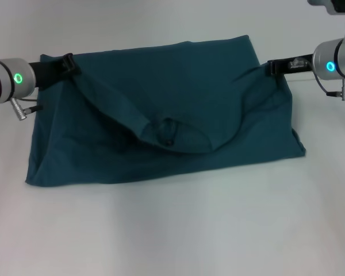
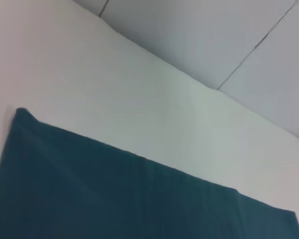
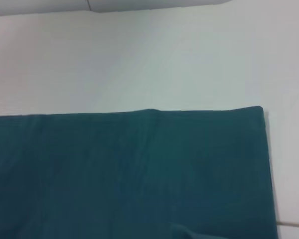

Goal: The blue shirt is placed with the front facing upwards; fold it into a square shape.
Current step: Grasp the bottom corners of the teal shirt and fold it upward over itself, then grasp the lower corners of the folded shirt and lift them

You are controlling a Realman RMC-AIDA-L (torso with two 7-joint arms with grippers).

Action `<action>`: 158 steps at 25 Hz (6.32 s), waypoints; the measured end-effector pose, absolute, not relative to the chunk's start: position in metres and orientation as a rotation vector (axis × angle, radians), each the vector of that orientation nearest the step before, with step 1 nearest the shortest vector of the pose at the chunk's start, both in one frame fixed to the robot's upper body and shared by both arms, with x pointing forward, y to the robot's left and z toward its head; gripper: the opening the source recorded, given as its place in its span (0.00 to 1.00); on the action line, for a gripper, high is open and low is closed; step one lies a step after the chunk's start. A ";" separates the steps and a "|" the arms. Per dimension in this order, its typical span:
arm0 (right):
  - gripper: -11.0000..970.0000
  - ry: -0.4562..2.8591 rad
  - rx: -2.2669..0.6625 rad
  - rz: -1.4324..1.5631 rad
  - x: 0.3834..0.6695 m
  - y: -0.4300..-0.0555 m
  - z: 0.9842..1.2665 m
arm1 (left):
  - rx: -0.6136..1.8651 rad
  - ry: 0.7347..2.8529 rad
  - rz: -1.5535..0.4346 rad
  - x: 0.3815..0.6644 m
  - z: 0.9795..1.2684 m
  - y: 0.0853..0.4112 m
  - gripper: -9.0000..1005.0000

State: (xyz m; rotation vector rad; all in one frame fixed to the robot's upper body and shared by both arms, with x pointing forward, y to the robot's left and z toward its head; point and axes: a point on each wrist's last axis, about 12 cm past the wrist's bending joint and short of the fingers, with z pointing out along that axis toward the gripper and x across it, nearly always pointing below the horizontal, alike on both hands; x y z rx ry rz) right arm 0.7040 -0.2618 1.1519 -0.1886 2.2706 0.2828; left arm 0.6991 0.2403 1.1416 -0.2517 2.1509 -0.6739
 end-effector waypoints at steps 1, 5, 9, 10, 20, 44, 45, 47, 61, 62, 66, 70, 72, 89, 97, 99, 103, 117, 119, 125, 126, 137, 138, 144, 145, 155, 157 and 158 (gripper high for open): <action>0.13 2.268 -0.194 0.272 0.704 -0.261 1.151 | -0.254 2.148 -0.665 0.700 1.142 0.240 0.14; 0.13 2.263 -0.201 0.254 0.705 -0.261 1.151 | -0.285 2.140 -0.643 0.699 1.138 0.242 0.14; 0.14 2.254 -0.209 0.248 0.707 -0.259 1.154 | -0.323 2.140 -0.629 0.695 1.131 0.248 0.15; 0.14 2.249 -0.213 0.244 0.708 -0.258 1.155 | -0.333 2.140 -0.628 0.694 1.129 0.249 0.15; 0.15 2.220 -0.350 0.166 0.714 -0.231 1.156 | -0.360 2.145 -0.626 0.691 1.124 0.252 0.15; 0.45 2.270 -0.325 0.207 0.712 -0.252 1.173 | -0.356 2.122 -0.673 0.687 1.127 0.244 0.29; 0.50 2.271 -0.309 0.258 0.710 -0.255 1.175 | -0.373 2.113 -0.695 0.685 1.127 0.247 0.33; 0.60 2.258 -0.288 0.386 0.702 -0.261 1.179 | -0.406 2.089 -0.740 0.681 1.128 0.254 0.41; 0.94 2.097 -0.262 1.063 0.580 -0.319 1.140 | -0.476 2.071 -1.027 0.616 1.111 0.311 0.90; 0.95 2.091 -0.262 1.083 0.574 -0.321 1.137 | -0.462 2.079 -1.044 0.612 1.109 0.312 0.92; 0.97 2.074 -0.274 1.161 0.548 -0.329 1.122 | -0.396 2.119 -1.072 0.594 1.099 0.314 0.94; 0.96 2.066 -0.290 1.202 0.535 -0.334 1.110 | -0.340 2.143 -1.035 0.585 1.090 0.319 0.93; 0.96 2.068 -0.292 1.209 0.531 -0.336 1.106 | -0.276 2.151 -1.007 0.581 1.087 0.321 0.93; 0.96 2.067 -0.286 1.195 0.528 -0.340 1.102 | -0.313 2.251 -0.837 0.577 1.074 0.340 0.90; 0.96 2.063 -0.281 1.187 0.530 -0.343 1.105 | -0.650 2.263 -0.980 0.569 1.067 0.344 0.88; 0.95 2.059 -0.276 1.187 0.530 -0.344 1.105 | -0.753 2.244 -1.035 0.566 1.066 0.346 0.88; 0.95 2.051 -0.263 1.182 0.529 -0.347 1.106 | -0.851 2.214 -1.103 0.561 1.064 0.351 0.87; 0.95 2.056 -0.252 1.165 0.528 -0.353 1.106 | -0.992 2.187 -1.134 0.562 1.051 0.348 0.83; 0.95 2.057 -0.252 1.164 0.528 -0.353 1.106 | -1.005 2.182 -1.131 0.562 1.050 0.349 0.83; 0.95 2.061 -0.245 1.166 0.528 -0.353 1.105 | -1.029 2.168 -1.110 0.564 1.049 0.351 0.83; 0.95 2.061 -0.245 1.166 0.528 -0.353 1.104 | -1.031 2.168 -1.108 0.564 1.049 0.351 0.83; 0.95 2.055 -0.235 1.164 0.528 -0.355 1.105 | -1.039 2.174 -1.074 0.572 1.047 0.347 0.83; 0.95 2.055 -0.235 1.164 0.528 -0.355 1.105 | -1.040 2.176 -1.073 0.573 1.046 0.346 0.83; 0.95 2.055 -0.235 1.164 0.528 -0.355 1.105 | -1.019 2.190 -1.074 0.579 1.047 0.340 0.83; 0.95 2.054 -0.234 1.164 0.528 -0.355 1.105 | -1.014 2.193 -1.076 0.579 1.047 0.339 0.83; 0.95 2.049 -0.231 1.166 0.527 -0.356 1.106 | -0.961 2.233 -1.106 0.582 1.049 0.329 0.83; 0.95 2.046 -0.229 1.166 0.527 -0.356 1.106 | -0.955 2.234 -1.113 0.582 1.050 0.328 0.83; 0.95 2.046 -0.228 1.166 0.527 -0.357 1.106 | -0.954 2.233 -1.116 0.582 1.050 0.328 0.83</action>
